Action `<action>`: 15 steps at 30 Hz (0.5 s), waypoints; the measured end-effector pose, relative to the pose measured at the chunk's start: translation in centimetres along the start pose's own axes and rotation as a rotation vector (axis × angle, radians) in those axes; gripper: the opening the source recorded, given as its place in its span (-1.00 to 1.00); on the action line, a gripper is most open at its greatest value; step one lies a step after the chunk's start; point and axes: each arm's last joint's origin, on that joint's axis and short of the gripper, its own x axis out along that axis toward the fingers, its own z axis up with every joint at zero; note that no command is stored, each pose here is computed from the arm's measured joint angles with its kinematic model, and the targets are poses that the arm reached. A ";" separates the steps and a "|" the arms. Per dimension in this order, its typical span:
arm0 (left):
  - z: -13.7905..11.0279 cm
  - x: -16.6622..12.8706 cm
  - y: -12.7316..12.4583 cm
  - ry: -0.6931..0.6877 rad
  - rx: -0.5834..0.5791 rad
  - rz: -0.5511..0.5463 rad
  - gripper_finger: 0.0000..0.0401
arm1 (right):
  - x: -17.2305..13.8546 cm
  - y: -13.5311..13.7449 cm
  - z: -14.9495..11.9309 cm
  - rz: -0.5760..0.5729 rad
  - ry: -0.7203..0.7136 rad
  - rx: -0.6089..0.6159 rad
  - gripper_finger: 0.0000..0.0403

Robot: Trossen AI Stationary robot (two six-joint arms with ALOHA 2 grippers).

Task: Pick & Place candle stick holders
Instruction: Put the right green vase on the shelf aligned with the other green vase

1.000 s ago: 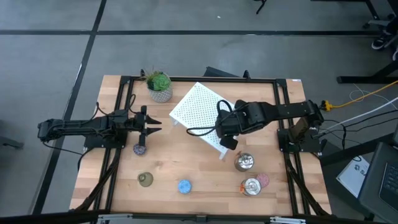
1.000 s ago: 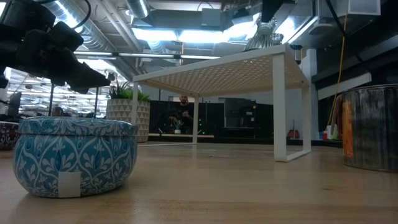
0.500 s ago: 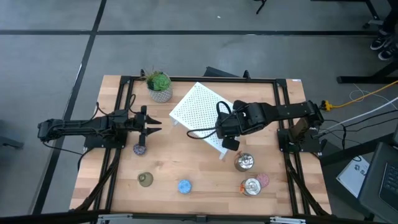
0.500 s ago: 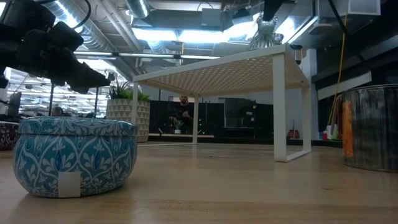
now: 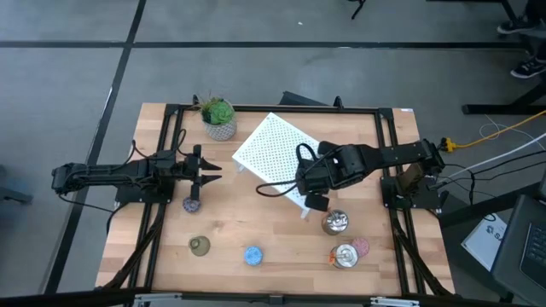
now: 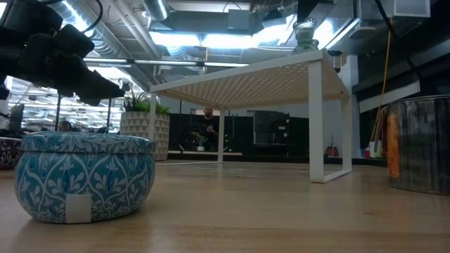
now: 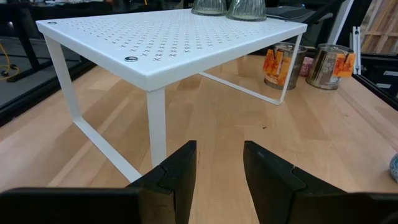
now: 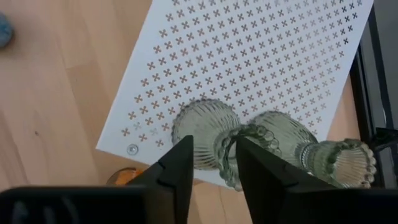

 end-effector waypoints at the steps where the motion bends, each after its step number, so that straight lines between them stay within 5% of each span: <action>1: 0.0 0.0 0.0 0.000 0.000 0.000 -0.36 | 0.0 0.0 0.1 0.004 -0.008 0.003 -0.35; 15: 0.0 0.0 0.0 0.000 0.000 0.000 -0.36 | -3.2 1.5 -0.1 0.098 -0.119 -0.020 -0.25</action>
